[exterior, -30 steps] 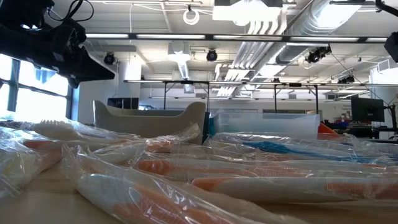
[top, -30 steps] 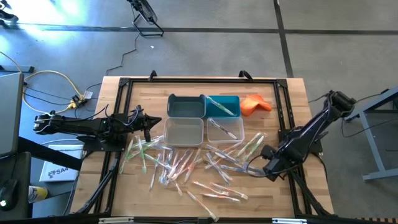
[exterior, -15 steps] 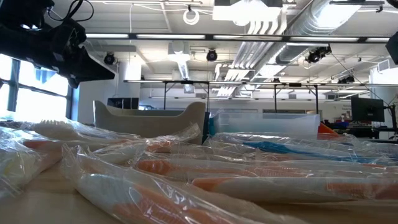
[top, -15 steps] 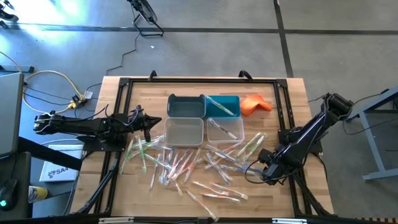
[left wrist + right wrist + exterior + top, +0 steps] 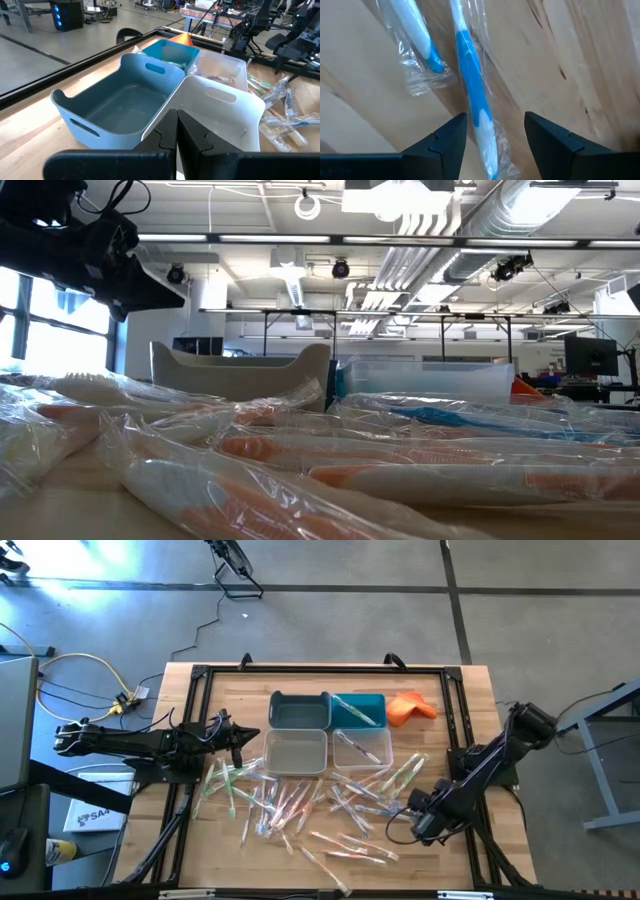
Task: Pick & Place Toothbrushes
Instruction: Put the blue toothbrush into the dark blue bin
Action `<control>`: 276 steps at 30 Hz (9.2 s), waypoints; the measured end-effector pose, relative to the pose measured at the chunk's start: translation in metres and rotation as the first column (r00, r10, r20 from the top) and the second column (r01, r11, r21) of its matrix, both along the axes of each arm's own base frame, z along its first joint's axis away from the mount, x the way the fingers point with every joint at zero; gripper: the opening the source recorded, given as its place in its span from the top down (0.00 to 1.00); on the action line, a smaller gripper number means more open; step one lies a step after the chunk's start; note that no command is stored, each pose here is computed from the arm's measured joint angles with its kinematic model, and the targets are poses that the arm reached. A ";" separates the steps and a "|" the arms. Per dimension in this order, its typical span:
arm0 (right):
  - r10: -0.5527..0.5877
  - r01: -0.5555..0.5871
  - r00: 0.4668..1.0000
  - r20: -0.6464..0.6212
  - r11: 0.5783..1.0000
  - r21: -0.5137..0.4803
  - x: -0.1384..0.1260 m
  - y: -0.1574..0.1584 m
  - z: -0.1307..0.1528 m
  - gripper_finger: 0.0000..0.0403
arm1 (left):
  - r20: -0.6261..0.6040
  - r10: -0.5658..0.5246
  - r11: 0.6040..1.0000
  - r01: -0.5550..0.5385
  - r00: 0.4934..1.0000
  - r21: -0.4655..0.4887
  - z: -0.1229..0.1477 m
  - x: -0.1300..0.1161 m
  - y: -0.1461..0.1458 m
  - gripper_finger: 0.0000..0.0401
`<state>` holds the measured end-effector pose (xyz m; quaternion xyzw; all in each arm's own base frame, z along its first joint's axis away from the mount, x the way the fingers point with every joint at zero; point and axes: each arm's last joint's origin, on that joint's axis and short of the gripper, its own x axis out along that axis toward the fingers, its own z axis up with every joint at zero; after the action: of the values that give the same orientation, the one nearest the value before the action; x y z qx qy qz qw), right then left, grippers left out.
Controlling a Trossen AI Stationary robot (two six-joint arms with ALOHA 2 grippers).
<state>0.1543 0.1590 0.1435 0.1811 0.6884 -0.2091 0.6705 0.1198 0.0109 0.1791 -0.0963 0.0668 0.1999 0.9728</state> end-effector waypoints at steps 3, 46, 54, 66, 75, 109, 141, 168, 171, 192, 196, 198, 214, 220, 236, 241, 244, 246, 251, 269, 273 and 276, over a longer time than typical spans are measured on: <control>0.006 -0.006 1.000 -0.015 1.000 -0.021 0.001 0.001 -0.006 0.52 | 0.000 0.000 1.000 0.000 1.000 0.000 0.000 0.000 0.000 1.00; 0.089 -0.089 0.996 -0.007 0.996 -0.013 0.001 0.014 -0.018 0.94 | -0.019 0.001 1.000 -0.001 1.000 -0.007 -0.002 0.000 0.000 1.00; 0.082 -0.082 0.997 0.010 0.997 0.003 -0.001 0.012 -0.013 0.94 | -0.019 0.001 1.000 -0.001 1.000 -0.007 -0.002 0.000 0.000 1.00; 0.034 -0.038 0.997 0.064 0.997 0.066 -0.004 -0.007 0.021 0.94 | -0.020 0.001 1.000 -0.001 1.000 -0.007 -0.002 0.000 0.000 1.00; -0.050 0.022 0.980 0.193 0.989 0.144 0.006 -0.030 0.047 0.94 | -0.019 0.001 1.000 -0.002 1.000 -0.007 -0.002 0.000 0.000 1.00; 0.454 0.227 0.429 0.781 0.783 -0.579 0.077 -0.091 0.133 0.94 | -0.015 0.001 1.000 -0.001 1.000 -0.008 -0.002 0.000 0.000 1.00; 0.350 0.432 0.471 0.810 0.709 -0.557 0.149 -0.149 0.084 0.94 | 0.131 0.001 0.998 0.006 0.991 -0.059 0.010 0.001 0.000 1.00; 0.413 0.383 0.454 0.790 0.710 -0.591 0.154 -0.147 0.082 0.94 | 0.238 0.007 0.998 0.008 0.971 -0.063 0.020 0.002 0.000 0.89; 0.424 0.377 0.460 0.780 0.702 -0.604 0.155 -0.148 0.082 0.94 | 0.247 0.008 0.998 0.008 0.969 -0.063 0.021 0.002 0.000 0.79; 0.454 0.342 0.458 0.764 0.703 -0.623 0.155 -0.148 0.082 0.94 | 0.382 -0.194 0.963 0.101 0.904 0.249 0.044 0.010 -0.005 0.63; 0.457 0.343 0.444 0.771 0.709 -0.617 0.156 -0.148 0.084 0.94 | 0.342 -0.191 0.962 0.107 0.920 0.251 0.045 0.023 -0.004 0.63; 0.457 0.341 0.445 0.770 0.709 -0.617 0.156 -0.148 0.083 0.94 | 0.324 -0.188 0.963 0.109 0.927 0.248 0.045 0.031 -0.004 0.63; 0.469 0.306 0.426 0.773 0.730 -0.611 0.156 -0.147 0.083 0.94 | 0.228 -0.125 0.967 0.067 0.966 0.245 0.062 0.099 0.011 0.63; 0.480 0.299 0.431 0.764 0.723 -0.623 0.156 -0.147 0.083 0.94 | 0.252 -0.203 0.964 0.149 0.946 0.220 0.072 0.114 0.028 0.63; 0.487 0.297 0.437 0.757 0.716 -0.632 0.156 -0.147 0.083 0.94 | 0.249 -0.285 0.946 0.230 0.926 0.227 0.083 0.143 0.038 0.63; 0.487 0.296 0.437 0.756 0.716 -0.632 0.156 -0.147 0.083 0.94 | 0.244 -0.314 0.938 0.260 0.918 0.230 0.083 0.145 0.037 0.63; 0.488 0.292 0.436 0.756 0.718 -0.632 0.156 -0.147 0.083 0.94 | 0.243 -0.340 0.930 0.285 0.908 0.234 0.083 0.145 0.036 0.63; 0.489 0.288 0.433 0.757 0.721 -0.631 0.156 -0.147 0.083 0.94 | 0.250 -0.342 0.929 0.285 0.906 0.238 0.084 0.145 0.036 0.63; 0.490 0.286 0.434 0.756 0.721 -0.631 0.156 -0.147 0.083 0.94 | 0.279 -0.343 0.927 0.276 0.897 0.253 0.087 0.145 0.036 0.63; 0.492 0.261 0.463 0.737 0.719 -0.644 0.155 -0.147 0.079 0.94 | 0.238 -0.342 0.933 0.298 0.909 0.202 0.078 0.197 0.046 0.63; 0.491 0.257 0.470 0.734 0.719 -0.646 0.155 -0.147 0.078 0.94 | 0.246 -0.357 0.928 0.310 0.901 0.209 0.080 0.202 0.047 0.63; 0.491 0.256 0.471 0.733 0.719 -0.646 0.155 -0.147 0.078 0.94 | 0.247 -0.357 0.927 0.310 0.901 0.210 0.081 0.202 0.047 0.63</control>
<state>0.3094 0.0119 0.2217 -0.0515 0.1294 -0.2716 0.9523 0.3223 0.0575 0.2603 -0.0297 -0.0731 0.0190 0.9967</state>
